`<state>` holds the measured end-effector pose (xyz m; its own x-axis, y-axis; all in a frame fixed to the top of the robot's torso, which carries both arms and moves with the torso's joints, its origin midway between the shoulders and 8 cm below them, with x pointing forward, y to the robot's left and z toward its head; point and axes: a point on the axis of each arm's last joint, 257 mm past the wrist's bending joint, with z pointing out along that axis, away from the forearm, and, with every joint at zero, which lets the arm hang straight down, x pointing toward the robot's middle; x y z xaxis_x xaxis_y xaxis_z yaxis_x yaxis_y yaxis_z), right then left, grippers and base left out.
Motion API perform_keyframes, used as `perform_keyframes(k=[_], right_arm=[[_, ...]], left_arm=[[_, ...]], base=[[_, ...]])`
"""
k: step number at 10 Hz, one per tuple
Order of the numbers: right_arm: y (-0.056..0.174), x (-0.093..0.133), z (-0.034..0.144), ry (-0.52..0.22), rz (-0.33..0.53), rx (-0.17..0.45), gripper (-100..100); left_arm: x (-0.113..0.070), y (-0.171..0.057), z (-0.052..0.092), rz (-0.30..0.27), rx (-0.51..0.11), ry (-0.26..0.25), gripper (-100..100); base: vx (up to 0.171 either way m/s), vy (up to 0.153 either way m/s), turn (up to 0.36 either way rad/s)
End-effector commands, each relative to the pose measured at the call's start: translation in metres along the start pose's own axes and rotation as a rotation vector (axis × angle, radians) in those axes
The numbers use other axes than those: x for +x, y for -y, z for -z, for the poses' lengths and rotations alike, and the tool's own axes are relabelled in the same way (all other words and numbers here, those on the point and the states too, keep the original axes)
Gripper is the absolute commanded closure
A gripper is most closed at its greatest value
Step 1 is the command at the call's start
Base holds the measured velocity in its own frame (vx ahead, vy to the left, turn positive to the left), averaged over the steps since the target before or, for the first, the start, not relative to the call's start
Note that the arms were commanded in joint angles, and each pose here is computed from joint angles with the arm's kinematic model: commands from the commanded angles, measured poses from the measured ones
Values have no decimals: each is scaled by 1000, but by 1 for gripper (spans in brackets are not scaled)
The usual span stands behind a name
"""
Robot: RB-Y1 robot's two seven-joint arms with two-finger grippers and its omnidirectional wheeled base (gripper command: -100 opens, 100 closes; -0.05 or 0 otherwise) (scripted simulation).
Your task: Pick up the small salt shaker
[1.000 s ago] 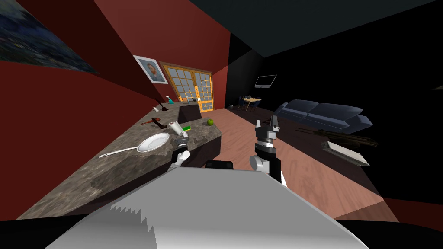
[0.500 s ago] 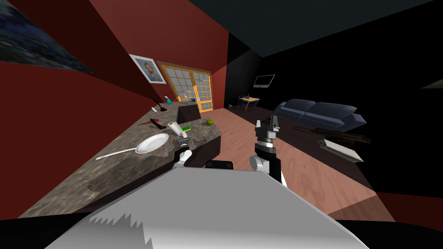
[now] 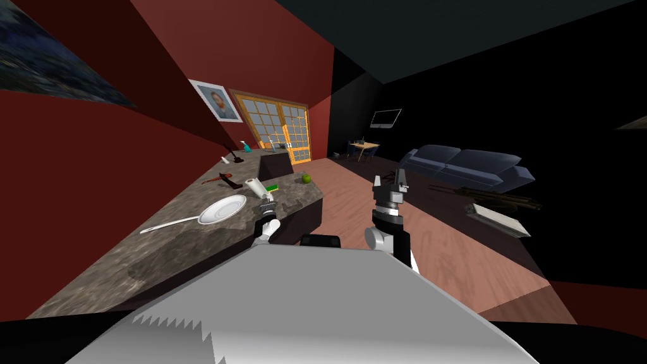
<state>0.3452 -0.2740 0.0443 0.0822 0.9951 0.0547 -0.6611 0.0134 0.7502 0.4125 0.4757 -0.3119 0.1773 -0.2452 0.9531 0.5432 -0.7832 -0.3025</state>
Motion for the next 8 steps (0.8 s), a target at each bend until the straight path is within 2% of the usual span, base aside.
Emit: perform_keyframes(k=[1,2,3,5,8], right_arm=[[0,0,0,0,0,0,0],[0,0,0,0,0,0,0],[0,0,0,0,0,0,0],[0,0,0,0,0,0,0],[0,0,0,0,0,0,0]], left_arm=[[0,0,0,0,0,0,100],[0,0,0,0,0,0,0],[2,-1,-4,-35,-24,-9,-100],[5,-10,-8,-80,-72,-18,-100],[2,-15,-12,-91,-100,0,-100]], base=[[0,0,0],[0,0,0],[-26,-37,40],[-76,-84,76],[-68,-59,63]])
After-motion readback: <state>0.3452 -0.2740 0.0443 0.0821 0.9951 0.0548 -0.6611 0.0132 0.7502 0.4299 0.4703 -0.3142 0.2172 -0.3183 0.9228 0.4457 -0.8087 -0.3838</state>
